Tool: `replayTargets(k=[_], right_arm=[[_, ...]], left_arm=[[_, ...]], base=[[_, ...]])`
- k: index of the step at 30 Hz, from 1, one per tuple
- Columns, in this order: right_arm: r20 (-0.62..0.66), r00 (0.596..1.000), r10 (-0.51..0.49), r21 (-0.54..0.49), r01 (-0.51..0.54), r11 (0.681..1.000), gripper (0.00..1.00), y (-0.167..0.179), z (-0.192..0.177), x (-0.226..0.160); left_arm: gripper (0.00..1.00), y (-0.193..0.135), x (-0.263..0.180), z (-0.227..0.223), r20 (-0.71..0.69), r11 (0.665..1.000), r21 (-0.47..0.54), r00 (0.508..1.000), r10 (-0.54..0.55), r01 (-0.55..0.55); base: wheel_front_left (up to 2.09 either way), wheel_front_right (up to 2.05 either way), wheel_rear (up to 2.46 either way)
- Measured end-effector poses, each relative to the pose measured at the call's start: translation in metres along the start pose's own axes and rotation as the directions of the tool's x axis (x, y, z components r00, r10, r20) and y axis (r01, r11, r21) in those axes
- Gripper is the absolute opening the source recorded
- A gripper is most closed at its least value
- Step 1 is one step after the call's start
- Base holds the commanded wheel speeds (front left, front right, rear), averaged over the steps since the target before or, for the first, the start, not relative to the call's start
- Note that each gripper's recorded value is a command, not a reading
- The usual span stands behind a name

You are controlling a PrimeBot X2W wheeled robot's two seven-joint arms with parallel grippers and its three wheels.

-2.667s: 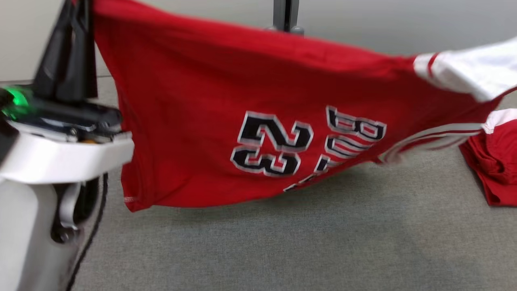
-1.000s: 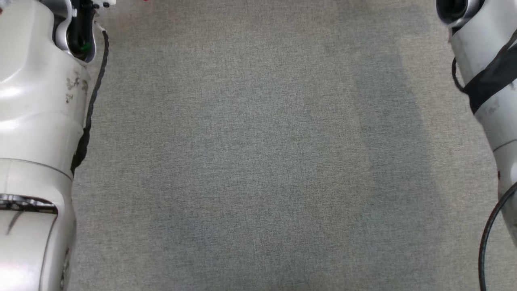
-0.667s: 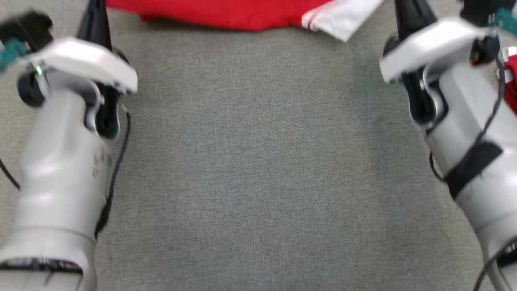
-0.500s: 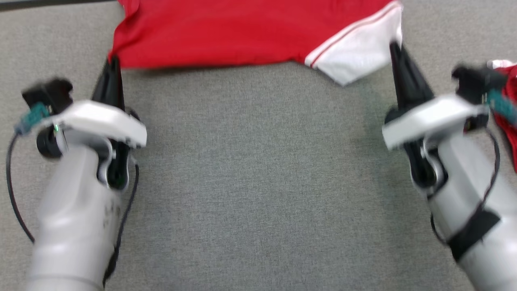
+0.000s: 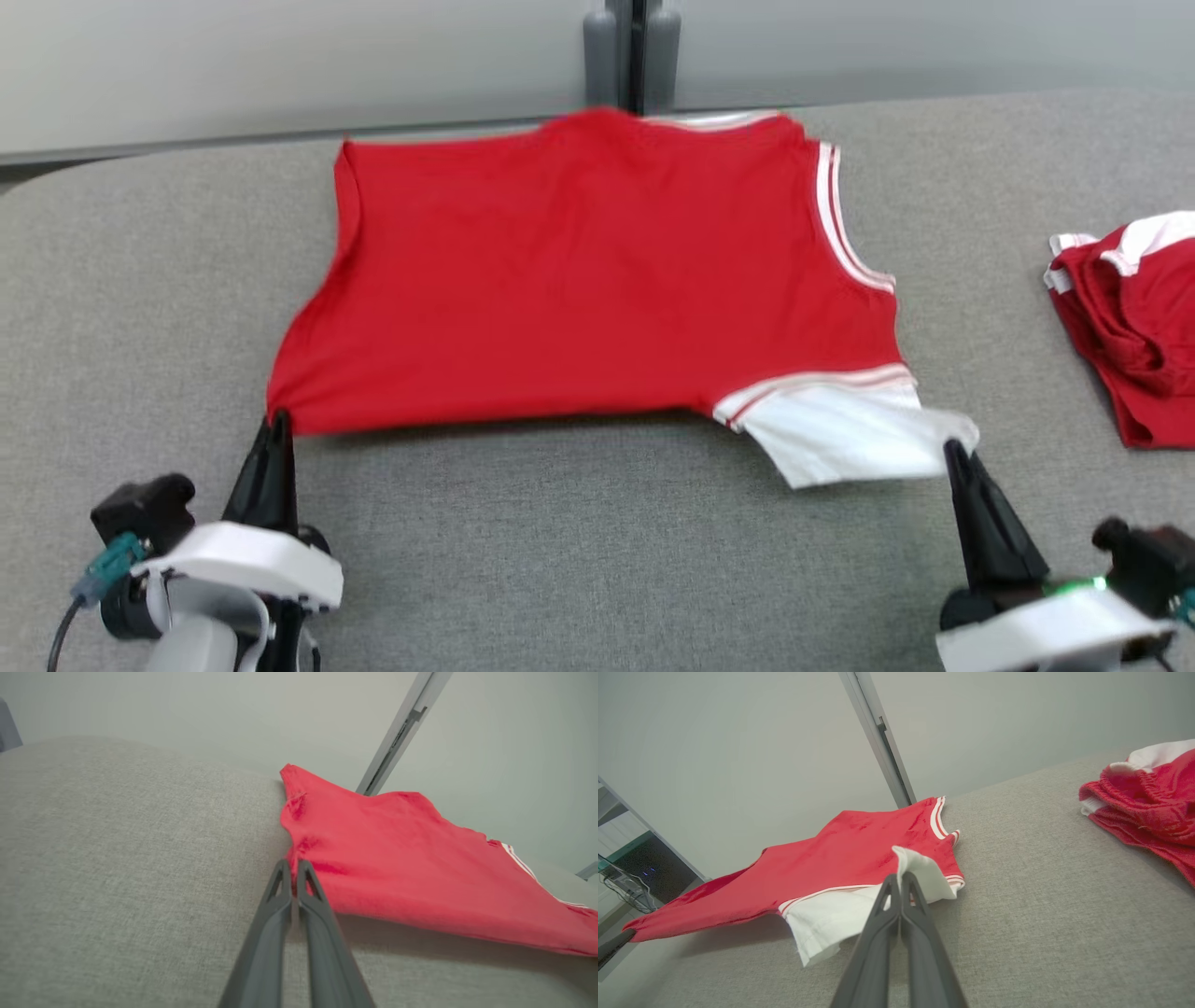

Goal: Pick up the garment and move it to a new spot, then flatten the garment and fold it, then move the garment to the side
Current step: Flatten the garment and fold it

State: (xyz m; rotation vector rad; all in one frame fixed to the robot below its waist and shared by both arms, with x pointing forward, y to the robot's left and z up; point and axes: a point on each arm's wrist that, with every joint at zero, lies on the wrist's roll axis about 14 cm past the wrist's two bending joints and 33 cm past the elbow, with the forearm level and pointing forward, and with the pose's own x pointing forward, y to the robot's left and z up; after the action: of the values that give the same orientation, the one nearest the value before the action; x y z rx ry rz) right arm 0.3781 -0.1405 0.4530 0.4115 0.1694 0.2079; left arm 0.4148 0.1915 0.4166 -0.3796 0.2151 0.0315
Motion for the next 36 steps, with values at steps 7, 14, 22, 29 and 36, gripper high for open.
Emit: replayTargets(k=[7,14,22,29,36], right_arm=[[-0.041,0.998,-0.037,0.02,0.038,0.999,0.0,0.015,0.004,-0.045],[-0.107,0.993,-0.049,0.014,0.05,0.999,0.0,0.028,0.012,-0.083],[-0.146,0.988,-0.042,-0.005,0.042,0.999,0.0,0.038,0.02,-0.107],[-0.147,0.988,-0.04,-0.007,0.04,0.999,0.0,0.038,0.023,-0.106],[-0.159,0.985,-0.059,-0.014,0.058,0.998,0.0,0.026,0.018,-0.083]], left_arm=[[0.0,0.004,-0.043,0.019,0.017,0.999,0.022,0.999,0.033,-0.034],[0.0,0.002,-0.087,0.035,0.002,0.998,0.036,0.998,0.055,-0.056],[0.0,0.0,-0.115,0.046,-0.01,0.996,0.036,0.997,0.077,-0.077],[0.0,-0.002,-0.119,0.038,-0.072,0.996,0.026,0.994,0.084,-0.082],[0.0,0.0,-0.111,0.007,-0.2,0.996,-0.013,0.976,0.088,-0.092]], base=[[0.0,0.0,0.0],[0.0,0.0,0.0],[0.0,0.0,0.0],[0.0,0.0,0.0],[0.0,0.0,0.0]])
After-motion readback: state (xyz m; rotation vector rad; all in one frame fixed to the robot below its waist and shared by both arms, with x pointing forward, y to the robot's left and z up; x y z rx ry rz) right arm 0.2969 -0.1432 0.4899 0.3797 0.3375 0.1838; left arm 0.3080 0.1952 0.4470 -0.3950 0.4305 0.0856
